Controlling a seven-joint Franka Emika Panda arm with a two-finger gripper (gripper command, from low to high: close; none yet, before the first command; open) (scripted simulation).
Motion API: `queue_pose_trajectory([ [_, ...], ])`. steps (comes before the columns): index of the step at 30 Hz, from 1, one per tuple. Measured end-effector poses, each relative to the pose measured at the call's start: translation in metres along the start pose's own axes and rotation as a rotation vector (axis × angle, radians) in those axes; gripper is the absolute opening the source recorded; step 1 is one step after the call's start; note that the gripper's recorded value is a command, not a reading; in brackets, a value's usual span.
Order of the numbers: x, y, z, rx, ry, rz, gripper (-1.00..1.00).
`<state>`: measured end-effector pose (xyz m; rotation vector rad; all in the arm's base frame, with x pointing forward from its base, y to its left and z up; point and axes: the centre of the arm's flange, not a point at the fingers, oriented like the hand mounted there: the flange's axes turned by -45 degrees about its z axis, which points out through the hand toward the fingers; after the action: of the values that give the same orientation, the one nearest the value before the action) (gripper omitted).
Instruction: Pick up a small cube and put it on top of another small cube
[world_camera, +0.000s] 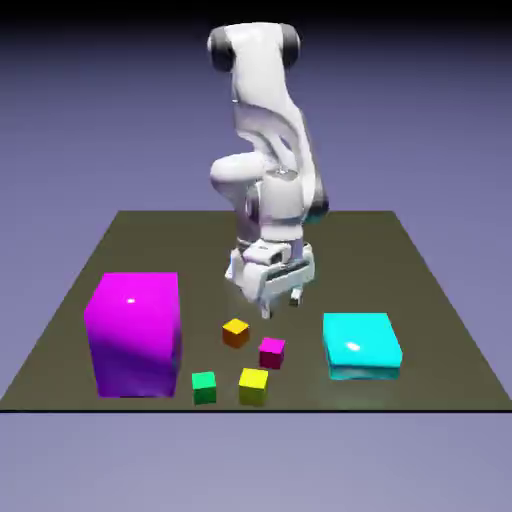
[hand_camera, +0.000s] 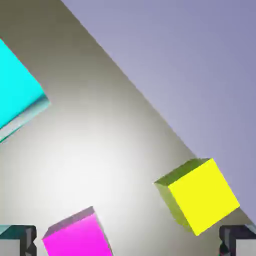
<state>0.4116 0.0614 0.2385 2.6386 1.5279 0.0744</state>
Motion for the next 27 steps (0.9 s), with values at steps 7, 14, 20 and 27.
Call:
queue_pose_trajectory([
  [7,-0.005,-0.014,0.066,0.081,-0.154,-0.241,0.0],
  [14,-0.012,-0.019,0.115,0.083,-0.154,-0.241,-1.0],
  [20,-0.005,-0.014,0.052,0.083,-0.154,-0.241,-1.0],
  [27,0.01,0.066,0.027,0.095,-0.18,0.011,-1.0],
])
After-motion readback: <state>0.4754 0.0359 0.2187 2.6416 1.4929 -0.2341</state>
